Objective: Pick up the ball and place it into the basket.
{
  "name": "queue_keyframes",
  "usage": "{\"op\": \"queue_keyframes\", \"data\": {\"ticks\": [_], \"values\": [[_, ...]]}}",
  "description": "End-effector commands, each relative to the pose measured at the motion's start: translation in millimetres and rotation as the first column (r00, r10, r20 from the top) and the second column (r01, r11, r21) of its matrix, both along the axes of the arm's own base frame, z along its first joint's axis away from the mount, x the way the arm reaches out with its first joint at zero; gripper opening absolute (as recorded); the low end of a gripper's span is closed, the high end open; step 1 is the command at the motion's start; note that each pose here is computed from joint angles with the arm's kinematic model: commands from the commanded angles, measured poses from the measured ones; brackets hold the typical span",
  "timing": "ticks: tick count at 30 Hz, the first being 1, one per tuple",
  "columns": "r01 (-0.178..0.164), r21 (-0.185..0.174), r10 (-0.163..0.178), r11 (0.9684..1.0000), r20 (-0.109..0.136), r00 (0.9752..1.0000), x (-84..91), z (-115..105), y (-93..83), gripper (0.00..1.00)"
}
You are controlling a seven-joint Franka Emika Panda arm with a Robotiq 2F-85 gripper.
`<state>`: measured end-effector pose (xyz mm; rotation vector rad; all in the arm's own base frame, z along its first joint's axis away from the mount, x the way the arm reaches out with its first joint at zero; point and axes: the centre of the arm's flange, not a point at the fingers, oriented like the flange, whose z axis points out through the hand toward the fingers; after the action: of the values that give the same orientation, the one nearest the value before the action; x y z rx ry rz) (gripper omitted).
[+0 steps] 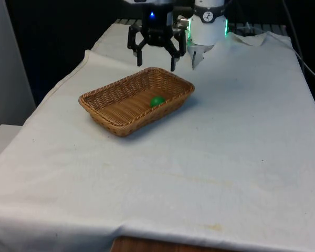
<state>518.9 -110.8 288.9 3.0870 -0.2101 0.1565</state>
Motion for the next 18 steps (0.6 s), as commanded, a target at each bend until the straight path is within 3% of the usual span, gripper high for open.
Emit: {"op": "queue_keyframes", "data": {"ticks": [1,3,4,10,11,18], "values": [[0.004,-0.008,-0.004,1.0,-0.002,1.0,0.5,1,3.0,1.0],[0.001,-0.002,-0.001,1.0,0.002,1.0,2.3,8,13.2,1.0],[-0.001,0.006,0.001,1.0,0.005,1.0,1.5,6,9.1,1.0],[-0.006,0.012,0.006,0.9999,0.005,1.0,6.8,21,37.9,1.0],[-0.01,0.02,0.009,0.9998,0.012,0.9999,5.4,20,35.0,1.0],[-0.017,0.027,0.017,0.9995,0.007,0.9998,15.1,33,66.9,1.0]]}}
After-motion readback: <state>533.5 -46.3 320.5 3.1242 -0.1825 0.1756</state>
